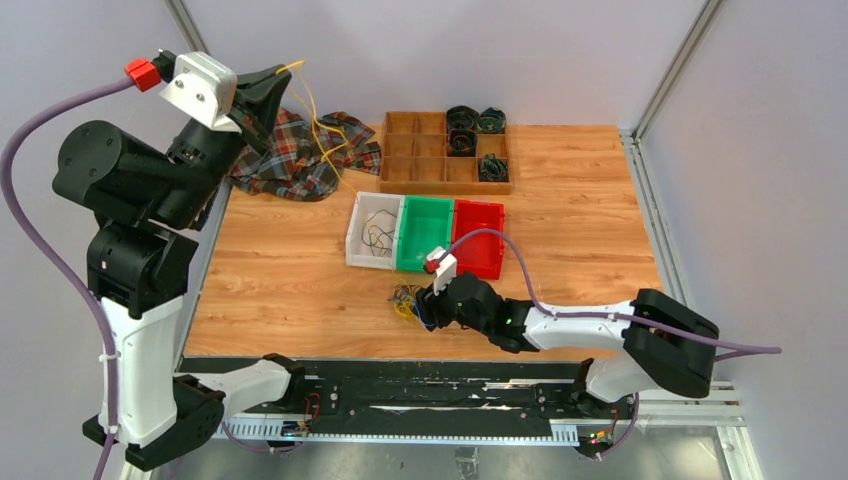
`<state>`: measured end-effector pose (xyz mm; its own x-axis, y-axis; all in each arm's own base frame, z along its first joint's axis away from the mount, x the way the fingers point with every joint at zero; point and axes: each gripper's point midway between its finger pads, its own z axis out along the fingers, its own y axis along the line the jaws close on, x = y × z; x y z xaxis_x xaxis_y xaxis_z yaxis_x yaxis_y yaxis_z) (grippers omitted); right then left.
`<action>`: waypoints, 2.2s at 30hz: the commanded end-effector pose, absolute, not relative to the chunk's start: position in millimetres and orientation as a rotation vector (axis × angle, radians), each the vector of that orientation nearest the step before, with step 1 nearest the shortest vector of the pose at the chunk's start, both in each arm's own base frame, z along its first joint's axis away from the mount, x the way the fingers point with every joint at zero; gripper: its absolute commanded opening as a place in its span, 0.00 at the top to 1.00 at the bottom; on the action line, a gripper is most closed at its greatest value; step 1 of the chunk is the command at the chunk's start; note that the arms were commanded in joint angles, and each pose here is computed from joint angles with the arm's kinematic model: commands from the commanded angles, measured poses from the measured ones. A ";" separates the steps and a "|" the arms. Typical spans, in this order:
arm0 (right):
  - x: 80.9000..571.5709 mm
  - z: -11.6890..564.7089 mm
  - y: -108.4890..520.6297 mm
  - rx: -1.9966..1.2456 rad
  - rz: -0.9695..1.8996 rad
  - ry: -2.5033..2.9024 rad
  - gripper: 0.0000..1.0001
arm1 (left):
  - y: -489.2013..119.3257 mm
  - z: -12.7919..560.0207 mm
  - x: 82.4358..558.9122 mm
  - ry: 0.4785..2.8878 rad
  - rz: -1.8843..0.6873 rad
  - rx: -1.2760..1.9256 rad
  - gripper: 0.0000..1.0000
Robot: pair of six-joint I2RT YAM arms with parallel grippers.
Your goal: Untangle the cables
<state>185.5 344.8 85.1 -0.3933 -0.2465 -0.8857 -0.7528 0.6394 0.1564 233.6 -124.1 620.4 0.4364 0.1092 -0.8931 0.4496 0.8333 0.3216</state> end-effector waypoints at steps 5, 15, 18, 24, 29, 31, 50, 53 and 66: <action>178.4 112.5 346.2 -0.820 0.704 1.894 0.46 | -97.7 683.2 216.8 0.935 -0.191 0.391 1.00; 199.0 214.0 368.6 -0.853 0.683 1.653 0.29 | -122.6 639.5 216.5 1.036 -0.292 0.520 1.00; 198.9 235.5 391.3 -0.893 0.735 1.586 0.28 | -126.5 631.5 215.4 1.057 -0.314 0.538 1.00; 194.0 247.7 438.2 -0.983 0.824 1.484 0.25 | -124.9 631.3 208.0 1.052 -0.314 0.551 1.00; 194.6 241.5 475.1 -1.067 0.864 1.456 0.25 | -122.6 636.8 200.7 1.038 -0.310 0.557 1.00; 198.9 232.2 484.6 -1.079 0.856 1.472 0.25 | -120.9 641.1 197.7 1.025 -0.303 0.556 1.00; 203.6 78.8 461.1 -0.980 0.786 1.765 0.48 | -46.0 750.0 134.7 0.678 -0.059 0.290 1.00; 199.1 68.7 451.9 -0.956 0.798 1.789 0.48 | -18.5 776.2 114.8 0.568 0.010 0.166 1.00; 183.0 65.1 433.1 -0.939 0.847 1.804 0.40 | 22.7 804.5 91.9 0.388 0.042 -0.087 1.00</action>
